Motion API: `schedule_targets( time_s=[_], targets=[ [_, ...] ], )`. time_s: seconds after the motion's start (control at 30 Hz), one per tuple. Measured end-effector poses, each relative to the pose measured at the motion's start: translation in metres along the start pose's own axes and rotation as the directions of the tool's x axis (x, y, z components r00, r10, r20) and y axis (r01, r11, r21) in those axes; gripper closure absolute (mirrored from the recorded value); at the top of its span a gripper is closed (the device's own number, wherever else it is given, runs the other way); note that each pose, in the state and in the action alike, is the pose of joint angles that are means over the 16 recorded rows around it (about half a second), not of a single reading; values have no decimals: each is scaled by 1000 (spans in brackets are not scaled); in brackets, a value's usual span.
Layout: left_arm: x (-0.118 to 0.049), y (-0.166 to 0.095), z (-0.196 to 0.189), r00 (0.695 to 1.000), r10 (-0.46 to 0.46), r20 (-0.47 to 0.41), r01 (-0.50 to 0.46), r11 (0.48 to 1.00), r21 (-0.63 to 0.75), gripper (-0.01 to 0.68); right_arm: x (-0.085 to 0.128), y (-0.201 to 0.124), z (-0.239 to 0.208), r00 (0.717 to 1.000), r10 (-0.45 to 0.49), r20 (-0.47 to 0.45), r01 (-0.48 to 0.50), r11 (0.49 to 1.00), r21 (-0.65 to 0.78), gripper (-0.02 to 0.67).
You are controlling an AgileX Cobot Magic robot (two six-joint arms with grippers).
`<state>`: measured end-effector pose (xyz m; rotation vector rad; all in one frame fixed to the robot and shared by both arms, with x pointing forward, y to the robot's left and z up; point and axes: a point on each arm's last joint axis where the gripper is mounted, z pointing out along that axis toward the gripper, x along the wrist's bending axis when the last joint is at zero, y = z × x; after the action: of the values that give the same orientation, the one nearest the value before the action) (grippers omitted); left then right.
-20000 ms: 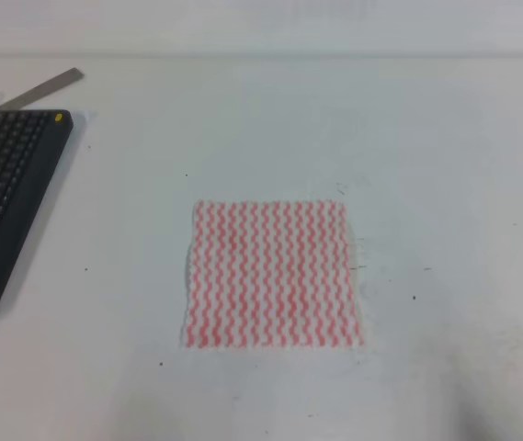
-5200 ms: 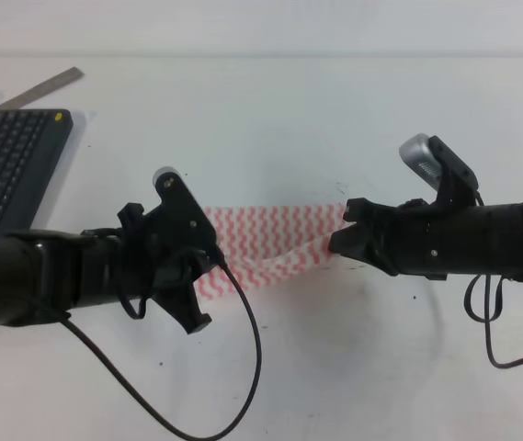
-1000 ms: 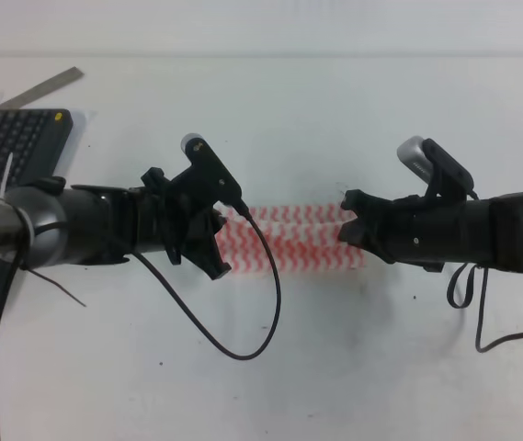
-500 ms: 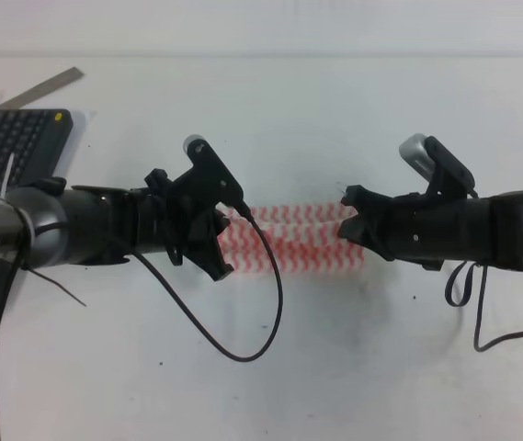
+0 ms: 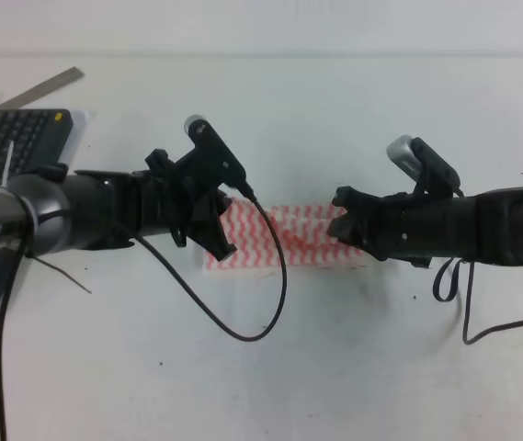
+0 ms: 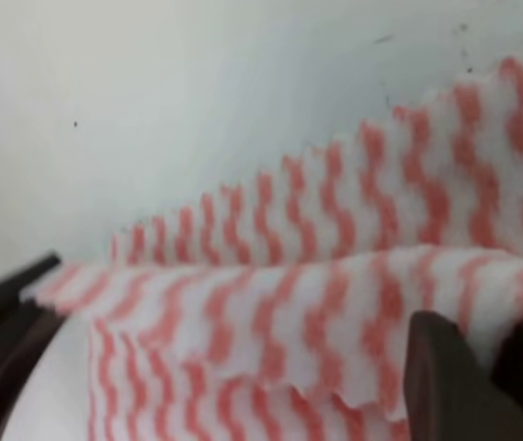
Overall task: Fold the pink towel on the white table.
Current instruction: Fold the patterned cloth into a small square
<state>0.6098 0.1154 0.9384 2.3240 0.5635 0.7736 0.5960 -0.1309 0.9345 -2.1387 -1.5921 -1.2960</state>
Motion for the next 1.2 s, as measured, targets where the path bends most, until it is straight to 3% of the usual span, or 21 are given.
schedule_targets(
  time_s=[0.4, 0.67, 0.93, 1.2],
  targets=[
    [0, -3, 10, 1000, -7, 1, 7, 1000, 14, 671, -2, -2, 4, 999, -43, -12, 43, 999, 21, 441],
    [0, -1, 10, 1000, -11, 10, 11, 1000, 1, 614, 1, 2, 4, 999, -33, -25, 33, 999, 7, 350],
    [-1, -1, 10, 1000, -12, 14, 12, 1000, -2, 531, 7, 12, 5, 999, -27, -44, 26, 999, -20, 336],
    [0, -2, 10, 1000, -14, 8, 14, 1000, 5, 501, 8, 19, 10, 998, -47, -36, 46, 998, -40, 334]
  ],
)
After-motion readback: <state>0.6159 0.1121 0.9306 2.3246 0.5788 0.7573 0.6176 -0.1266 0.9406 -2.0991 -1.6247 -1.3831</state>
